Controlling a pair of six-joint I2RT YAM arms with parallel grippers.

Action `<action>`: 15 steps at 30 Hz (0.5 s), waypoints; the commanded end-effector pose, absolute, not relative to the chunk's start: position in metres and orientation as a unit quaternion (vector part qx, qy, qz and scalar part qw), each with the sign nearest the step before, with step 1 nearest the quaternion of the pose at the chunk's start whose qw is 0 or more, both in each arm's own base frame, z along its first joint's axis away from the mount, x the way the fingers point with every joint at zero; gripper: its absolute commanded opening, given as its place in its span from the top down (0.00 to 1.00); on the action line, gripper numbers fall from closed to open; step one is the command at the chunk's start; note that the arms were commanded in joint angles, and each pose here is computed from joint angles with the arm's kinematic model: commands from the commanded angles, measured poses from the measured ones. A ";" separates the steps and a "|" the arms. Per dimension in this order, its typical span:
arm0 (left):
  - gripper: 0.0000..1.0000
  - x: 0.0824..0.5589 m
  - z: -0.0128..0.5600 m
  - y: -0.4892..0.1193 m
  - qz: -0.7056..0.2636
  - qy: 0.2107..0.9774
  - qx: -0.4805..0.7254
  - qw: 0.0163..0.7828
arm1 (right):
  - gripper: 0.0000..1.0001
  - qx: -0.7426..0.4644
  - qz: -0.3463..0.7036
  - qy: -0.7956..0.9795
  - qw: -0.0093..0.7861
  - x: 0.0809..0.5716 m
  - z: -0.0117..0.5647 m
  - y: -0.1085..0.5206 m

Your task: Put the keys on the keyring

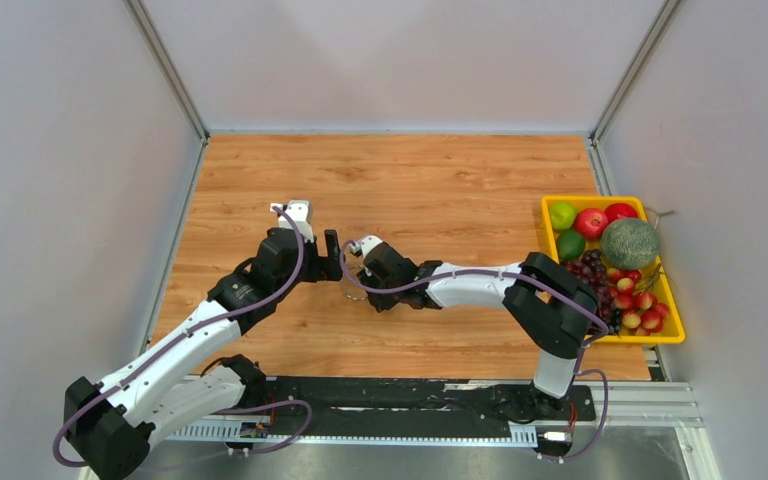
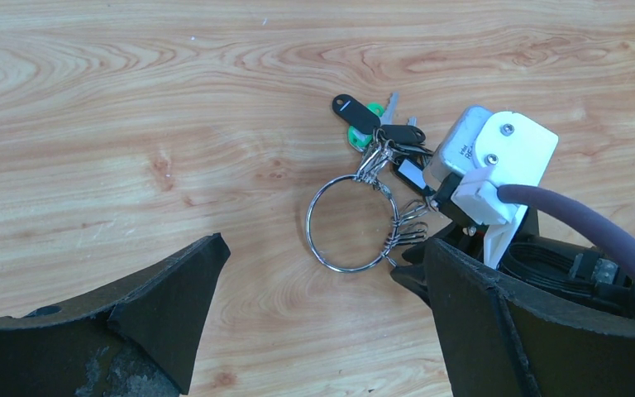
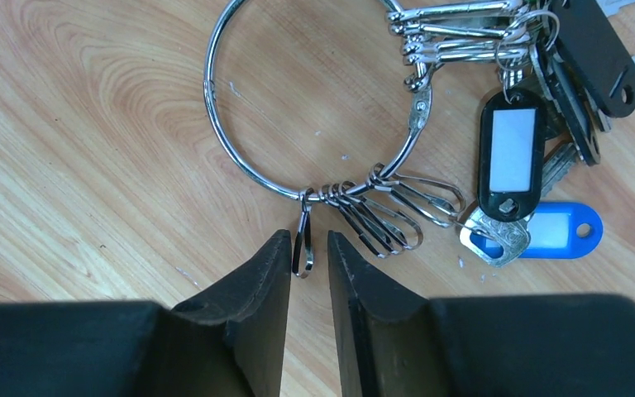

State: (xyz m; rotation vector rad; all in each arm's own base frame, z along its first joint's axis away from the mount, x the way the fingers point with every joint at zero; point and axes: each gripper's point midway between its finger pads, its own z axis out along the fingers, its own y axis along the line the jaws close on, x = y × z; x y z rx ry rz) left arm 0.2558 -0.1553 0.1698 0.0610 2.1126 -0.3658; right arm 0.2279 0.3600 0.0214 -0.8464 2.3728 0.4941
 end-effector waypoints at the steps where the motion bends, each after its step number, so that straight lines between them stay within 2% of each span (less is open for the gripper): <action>1: 0.00 0.258 0.177 -0.156 -0.154 0.859 0.029 0.486 | 0.71 -0.327 0.148 0.897 0.257 0.210 0.008 0.338; 7: 0.00 0.258 0.179 -0.157 -0.157 0.858 0.029 0.487 | 0.74 -0.325 0.137 0.901 0.254 0.204 0.005 0.329; 12: 0.00 0.257 0.178 -0.159 -0.162 0.858 0.031 0.486 | 0.81 -0.322 0.128 0.901 0.263 0.206 0.005 0.327; 15: 0.00 0.257 0.178 -0.160 -0.164 0.858 0.031 0.485 | 0.81 -0.322 0.135 0.897 0.272 0.210 0.008 0.334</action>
